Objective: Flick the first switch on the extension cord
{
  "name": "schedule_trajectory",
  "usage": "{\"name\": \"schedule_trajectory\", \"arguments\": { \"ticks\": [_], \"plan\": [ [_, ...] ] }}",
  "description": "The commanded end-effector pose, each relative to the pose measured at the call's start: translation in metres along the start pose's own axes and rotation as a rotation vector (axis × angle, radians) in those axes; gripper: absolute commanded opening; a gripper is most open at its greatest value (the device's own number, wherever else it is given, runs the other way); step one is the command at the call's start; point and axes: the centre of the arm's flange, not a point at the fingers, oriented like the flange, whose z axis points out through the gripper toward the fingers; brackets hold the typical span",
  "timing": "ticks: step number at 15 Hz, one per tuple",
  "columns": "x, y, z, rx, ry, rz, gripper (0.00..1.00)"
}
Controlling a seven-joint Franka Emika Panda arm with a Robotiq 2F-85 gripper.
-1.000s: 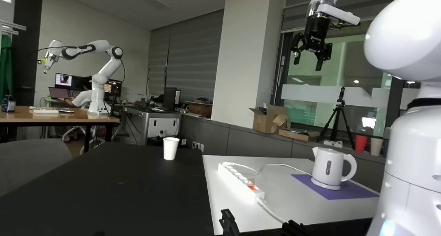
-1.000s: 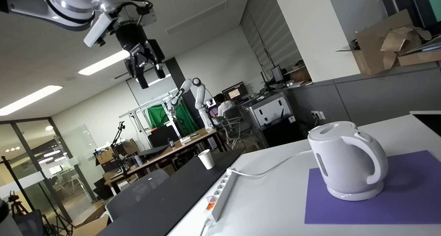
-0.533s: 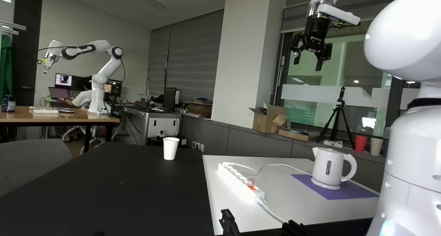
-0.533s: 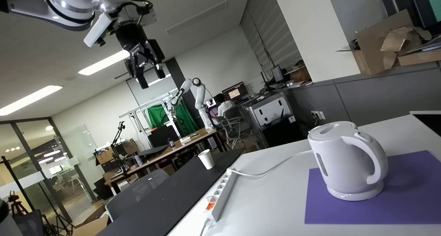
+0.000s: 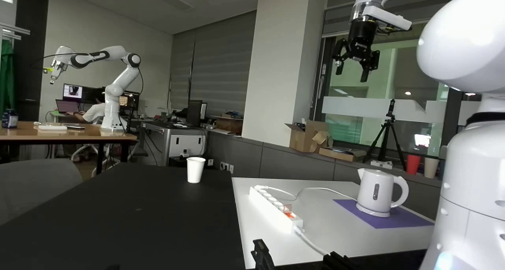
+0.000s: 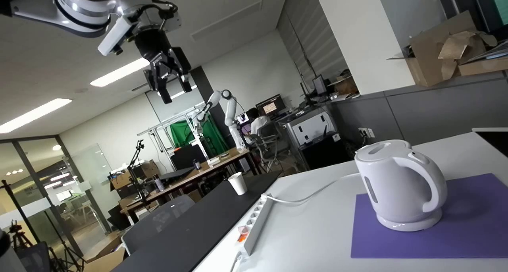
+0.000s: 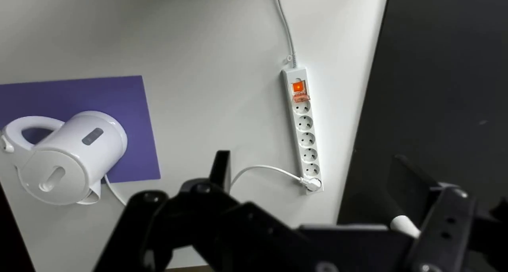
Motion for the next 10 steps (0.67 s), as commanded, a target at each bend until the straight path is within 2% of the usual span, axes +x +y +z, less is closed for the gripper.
{"name": "schedule_trajectory", "arguments": {
  "ticks": [1, 2, 3, 4, 10],
  "plan": [
    [0.021, -0.005, 0.022, -0.014, -0.009, -0.054, 1.0],
    [0.028, -0.008, 0.03, -0.009, -0.015, -0.076, 1.0],
    [0.034, -0.012, 0.039, 0.016, -0.036, -0.115, 0.75],
    [0.038, -0.017, 0.049, 0.027, -0.053, -0.143, 0.74],
    [0.06, -0.042, 0.107, 0.014, -0.115, -0.257, 0.31]
  ]
}}
